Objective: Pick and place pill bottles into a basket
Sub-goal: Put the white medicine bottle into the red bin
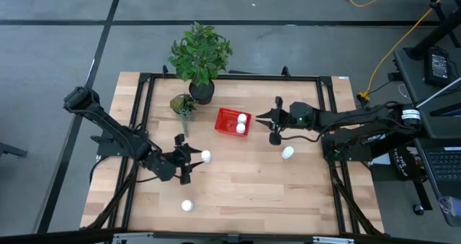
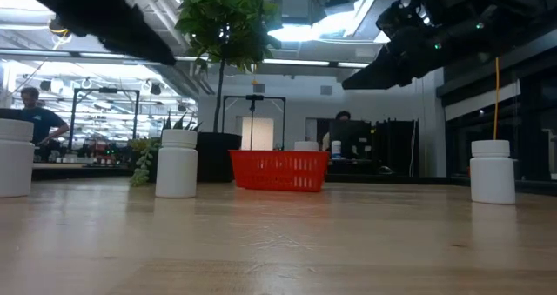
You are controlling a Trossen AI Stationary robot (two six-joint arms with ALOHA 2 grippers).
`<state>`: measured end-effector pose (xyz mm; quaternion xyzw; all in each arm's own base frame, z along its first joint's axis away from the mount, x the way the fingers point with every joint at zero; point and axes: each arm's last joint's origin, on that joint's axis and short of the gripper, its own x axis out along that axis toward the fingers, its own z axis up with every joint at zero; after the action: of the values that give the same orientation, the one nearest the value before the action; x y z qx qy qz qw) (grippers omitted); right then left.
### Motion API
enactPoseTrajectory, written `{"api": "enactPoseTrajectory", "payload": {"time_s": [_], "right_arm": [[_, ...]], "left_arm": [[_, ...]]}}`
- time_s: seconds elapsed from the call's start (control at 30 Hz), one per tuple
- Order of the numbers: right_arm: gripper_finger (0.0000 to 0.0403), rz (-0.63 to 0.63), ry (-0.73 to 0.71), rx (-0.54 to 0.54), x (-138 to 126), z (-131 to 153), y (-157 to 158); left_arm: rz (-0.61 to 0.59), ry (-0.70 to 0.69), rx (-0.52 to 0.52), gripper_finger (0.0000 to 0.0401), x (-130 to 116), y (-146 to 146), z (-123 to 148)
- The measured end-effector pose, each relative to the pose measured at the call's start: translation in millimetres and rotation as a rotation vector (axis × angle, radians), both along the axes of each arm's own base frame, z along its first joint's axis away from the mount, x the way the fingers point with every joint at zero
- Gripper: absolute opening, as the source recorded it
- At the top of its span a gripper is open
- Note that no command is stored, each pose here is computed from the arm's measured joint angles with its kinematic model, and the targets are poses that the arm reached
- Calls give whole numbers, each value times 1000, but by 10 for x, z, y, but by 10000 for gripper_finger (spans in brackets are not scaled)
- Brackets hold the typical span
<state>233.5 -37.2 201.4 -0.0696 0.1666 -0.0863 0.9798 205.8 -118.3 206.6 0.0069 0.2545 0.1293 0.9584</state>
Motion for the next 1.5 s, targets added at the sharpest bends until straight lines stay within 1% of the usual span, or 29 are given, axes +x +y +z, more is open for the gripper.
{"api": "enactPoseTrajectory", "payload": {"time_s": [0.1,0.2,0.27,0.33,0.47,0.73,0.9,1.0,1.13,1.23,1.37,1.5], "right_arm": [[68,0,5,2,3,-9,0],[68,-1,4,4,3,-9,0],[68,-1,4,6,3,-9,0],[68,-7,1,23,3,-9,1],[68,-15,12,50,-2,-25,1],[68,-15,14,48,-2,-26,2],[68,-14,9,46,0,-22,2],[68,-14,9,46,0,-22,2],[68,-14,9,45,0,-22,2],[68,-14,9,45,0,-22,2],[68,-13,9,44,0,-22,2],[68,-12,8,41,1,-21,2]], "left_arm": [[-9,42,-42,183,-22,3,-35],[2,76,-25,184,-37,15,-75],[30,97,-10,186,-37,32,-115],[43,119,8,186,-35,42,-155],[1,167,8,187,-31,15,-209],[2,169,0,187,-14,9,-230],[46,166,-6,187,18,76,-231],[51,187,15,187,26,118,-242],[47,208,-3,187,23,145,-271],[48,228,6,187,-12,165,-334],[87,239,-21,187,-66,199,-425],[134,221,-47,187,-74,223,-448]]}}
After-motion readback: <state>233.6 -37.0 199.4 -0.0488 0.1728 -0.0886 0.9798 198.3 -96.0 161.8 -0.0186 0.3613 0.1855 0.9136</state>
